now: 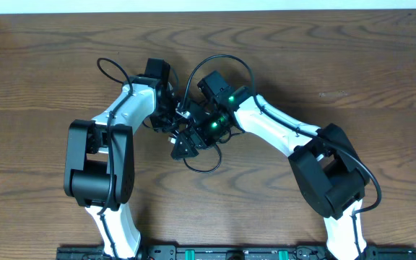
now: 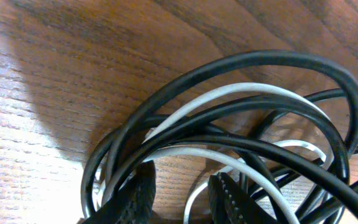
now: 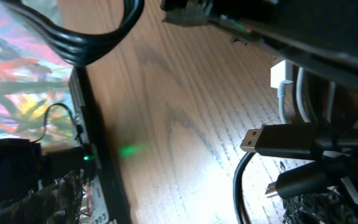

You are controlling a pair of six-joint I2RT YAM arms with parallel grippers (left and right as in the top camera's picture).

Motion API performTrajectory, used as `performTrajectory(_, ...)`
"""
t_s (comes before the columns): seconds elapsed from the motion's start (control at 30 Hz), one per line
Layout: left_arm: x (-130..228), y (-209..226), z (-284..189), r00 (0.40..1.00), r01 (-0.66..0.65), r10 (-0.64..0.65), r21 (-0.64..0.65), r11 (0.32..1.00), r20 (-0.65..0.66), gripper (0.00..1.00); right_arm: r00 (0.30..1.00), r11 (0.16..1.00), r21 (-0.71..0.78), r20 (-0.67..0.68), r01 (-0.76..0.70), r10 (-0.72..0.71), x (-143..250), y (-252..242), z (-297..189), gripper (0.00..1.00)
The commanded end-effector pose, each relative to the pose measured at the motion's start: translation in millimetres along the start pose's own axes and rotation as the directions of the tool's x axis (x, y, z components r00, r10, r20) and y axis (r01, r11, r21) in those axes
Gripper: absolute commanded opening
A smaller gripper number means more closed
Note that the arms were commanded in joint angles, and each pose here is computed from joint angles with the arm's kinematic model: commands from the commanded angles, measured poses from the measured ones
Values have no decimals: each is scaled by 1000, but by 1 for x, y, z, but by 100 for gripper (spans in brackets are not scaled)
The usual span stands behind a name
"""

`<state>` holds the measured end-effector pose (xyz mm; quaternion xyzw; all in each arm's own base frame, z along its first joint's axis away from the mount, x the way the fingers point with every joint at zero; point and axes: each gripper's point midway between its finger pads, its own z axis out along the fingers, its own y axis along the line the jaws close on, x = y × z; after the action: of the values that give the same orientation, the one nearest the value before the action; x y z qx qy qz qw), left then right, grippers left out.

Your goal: Untangle cables

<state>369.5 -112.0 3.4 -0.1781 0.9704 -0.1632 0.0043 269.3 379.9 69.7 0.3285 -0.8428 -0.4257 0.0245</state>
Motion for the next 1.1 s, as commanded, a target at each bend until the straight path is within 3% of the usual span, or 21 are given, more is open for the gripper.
performTrajectory(0.0, 8, 3, 8, 999, 4, -4, 5, 1000, -40, 35, 951, 949, 137, -83, -285, 298, 42, -66, 19, 99)
performTrajectory(0.57, 7, 2, 8, 999, 4, -3, 7, 1000, -38, 36, 858, 790, 375, 24, -484, 514, 56, -114, -3, 99)
performTrajectory(0.67, 7, 2, 8, 999, 4, -4, 7, 1000, -38, 36, 861, 795, 369, 24, -481, 509, 54, -114, -3, 99)
performTrajectory(0.8, 7, 2, 8, 999, 4, -4, 7, 1000, -38, 35, 919, 900, 231, -53, -369, 390, 48, -89, 6, 99)
performTrajectory(1.07, 7, 2, 8, 999, 4, -4, 7, 1000, -38, 36, 944, 925, 196, 9, -325, 330, 28, -69, -21, 99)
